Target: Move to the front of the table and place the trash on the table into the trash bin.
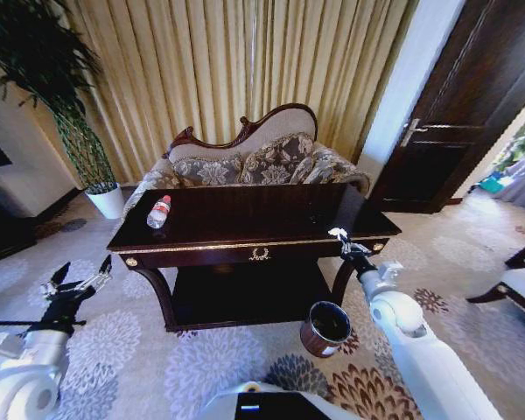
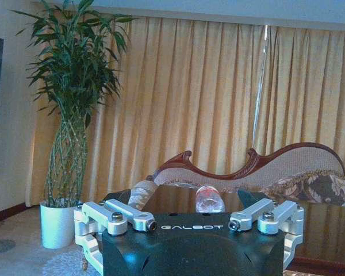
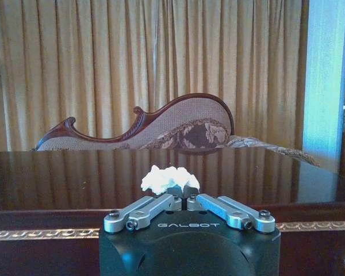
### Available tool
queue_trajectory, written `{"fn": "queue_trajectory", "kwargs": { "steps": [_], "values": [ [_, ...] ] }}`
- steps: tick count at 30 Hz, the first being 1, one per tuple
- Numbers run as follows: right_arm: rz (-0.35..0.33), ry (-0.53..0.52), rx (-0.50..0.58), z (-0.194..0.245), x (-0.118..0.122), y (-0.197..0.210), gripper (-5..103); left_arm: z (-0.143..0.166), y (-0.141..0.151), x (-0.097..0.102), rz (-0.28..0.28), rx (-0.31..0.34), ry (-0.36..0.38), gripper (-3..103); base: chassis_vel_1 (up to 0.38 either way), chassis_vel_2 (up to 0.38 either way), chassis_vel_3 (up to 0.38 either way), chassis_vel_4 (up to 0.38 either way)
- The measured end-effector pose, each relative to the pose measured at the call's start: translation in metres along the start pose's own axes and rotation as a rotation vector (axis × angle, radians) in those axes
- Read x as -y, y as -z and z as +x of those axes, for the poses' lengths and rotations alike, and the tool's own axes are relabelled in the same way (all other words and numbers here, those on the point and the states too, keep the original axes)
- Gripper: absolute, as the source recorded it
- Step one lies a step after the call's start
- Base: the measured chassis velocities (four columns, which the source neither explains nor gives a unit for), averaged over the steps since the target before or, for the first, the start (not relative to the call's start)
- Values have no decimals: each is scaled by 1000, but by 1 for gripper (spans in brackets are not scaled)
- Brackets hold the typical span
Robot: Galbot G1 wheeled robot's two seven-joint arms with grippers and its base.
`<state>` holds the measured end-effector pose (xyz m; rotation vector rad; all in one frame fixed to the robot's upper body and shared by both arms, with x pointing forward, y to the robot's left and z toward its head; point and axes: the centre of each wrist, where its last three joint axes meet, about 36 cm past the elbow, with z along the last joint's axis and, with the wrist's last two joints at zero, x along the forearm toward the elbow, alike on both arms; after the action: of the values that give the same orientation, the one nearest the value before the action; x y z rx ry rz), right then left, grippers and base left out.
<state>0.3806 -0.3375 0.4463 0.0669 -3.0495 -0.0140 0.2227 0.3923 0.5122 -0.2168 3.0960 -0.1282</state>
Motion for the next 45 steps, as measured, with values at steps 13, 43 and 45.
{"fn": "queue_trajectory", "kwargs": {
  "steps": [13, 43, 45],
  "values": [
    [4, -20, -30, -7, -11, -26, 0, -1, -7, -2, 11, -3, 7, 100, 15, -22, -23, 18],
    [66, -127, -128, -13, 17, -87, 0, 0, -10, -1, 21, -3, 18, 100, 0, 0, 0, 0],
    [66, -126, -128, -13, 17, -87, 0, -2, -13, -1, 11, 14, 42, 100, 0, 0, 0, 0]
  ]
}}
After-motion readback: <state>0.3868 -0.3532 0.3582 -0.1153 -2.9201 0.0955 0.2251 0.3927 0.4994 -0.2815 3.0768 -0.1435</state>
